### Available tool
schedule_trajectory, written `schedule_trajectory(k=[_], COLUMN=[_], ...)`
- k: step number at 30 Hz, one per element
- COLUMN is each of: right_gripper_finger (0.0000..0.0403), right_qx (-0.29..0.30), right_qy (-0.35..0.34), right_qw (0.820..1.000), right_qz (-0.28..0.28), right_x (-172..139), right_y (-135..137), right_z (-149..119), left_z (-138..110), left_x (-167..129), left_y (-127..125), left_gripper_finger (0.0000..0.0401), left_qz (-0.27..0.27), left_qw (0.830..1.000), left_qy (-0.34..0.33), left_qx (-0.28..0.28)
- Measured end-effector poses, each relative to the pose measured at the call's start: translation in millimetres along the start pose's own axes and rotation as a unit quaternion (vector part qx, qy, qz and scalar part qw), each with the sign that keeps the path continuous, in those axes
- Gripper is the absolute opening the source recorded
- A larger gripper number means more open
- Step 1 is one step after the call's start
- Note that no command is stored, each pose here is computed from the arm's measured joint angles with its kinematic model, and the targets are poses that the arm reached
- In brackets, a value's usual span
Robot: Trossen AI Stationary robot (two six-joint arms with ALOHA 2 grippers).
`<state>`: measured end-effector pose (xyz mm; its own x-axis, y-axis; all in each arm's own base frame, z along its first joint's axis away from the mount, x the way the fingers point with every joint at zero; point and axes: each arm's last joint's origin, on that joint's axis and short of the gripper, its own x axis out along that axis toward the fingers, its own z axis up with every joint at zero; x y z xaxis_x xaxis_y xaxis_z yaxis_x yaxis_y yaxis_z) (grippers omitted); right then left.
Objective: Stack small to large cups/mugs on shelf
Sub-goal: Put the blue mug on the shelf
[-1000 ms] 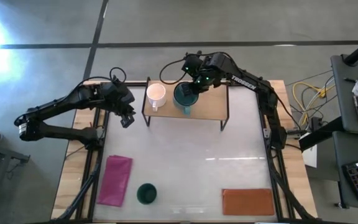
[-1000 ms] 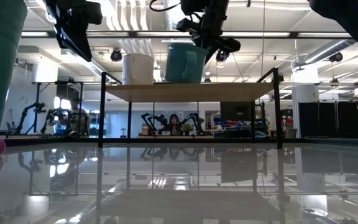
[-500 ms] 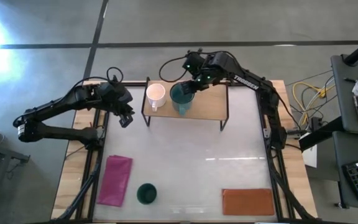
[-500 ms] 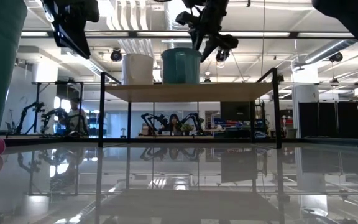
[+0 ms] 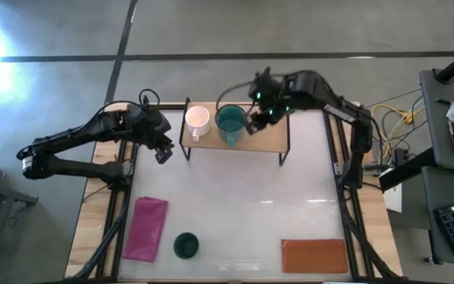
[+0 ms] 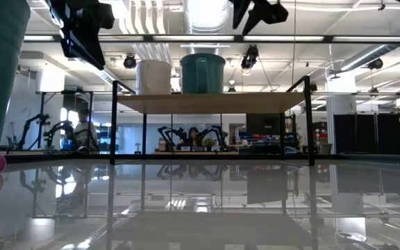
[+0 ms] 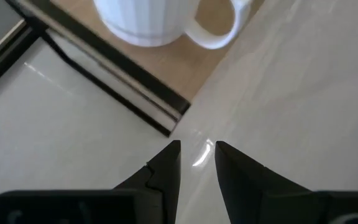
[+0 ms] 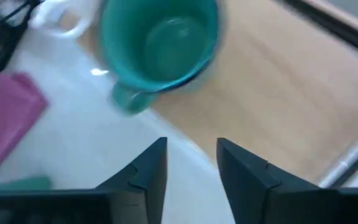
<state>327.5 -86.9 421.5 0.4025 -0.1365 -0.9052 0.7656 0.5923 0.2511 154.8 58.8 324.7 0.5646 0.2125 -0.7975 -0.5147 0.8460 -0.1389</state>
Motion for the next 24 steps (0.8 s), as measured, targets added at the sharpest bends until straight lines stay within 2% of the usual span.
schedule_trajectory(k=[5, 8, 12, 18, 24], right_gripper_finger=[0.0063, 0.0019, 0.0012, 0.0009, 0.0009], right_qx=[-0.034, -0.043, -0.038, -0.025, -0.016], right_qy=[-0.003, -0.035, -0.068, -0.062, -0.082], right_qw=[0.996, 0.995, 0.995, 0.995, 0.995], right_qz=[-0.079, -0.079, -0.069, -0.08, -0.047], right_x=[27.9, 45.9, 62.8, 76.4, 89.4], right_y=[23.2, 38.2, 47.2, 47.5, 58.7], right_z=[-25.5, -31.1, -32.1, -38.0, -42.5], left_z=[-0.8, -1.0, -1.2, -1.4, -3.2], left_x=[3.3, 3.9, 4.2, 4.2, 6.4], left_y=[-1.6, -1.7, -1.6, -1.5, -1.1], left_gripper_finger=[0.0085, 0.0085, 0.0085, 0.0085, 0.0085], left_qz=[-0.003, -0.003, -0.003, -0.003, -0.002], left_qw=[1.0, 1.0, 1.0, 1.0, 1.0], left_qy=[-0.001, -0.001, 0.0, 0.0, 0.005], left_qx=[0.004, 0.004, 0.004, 0.004, 0.004])
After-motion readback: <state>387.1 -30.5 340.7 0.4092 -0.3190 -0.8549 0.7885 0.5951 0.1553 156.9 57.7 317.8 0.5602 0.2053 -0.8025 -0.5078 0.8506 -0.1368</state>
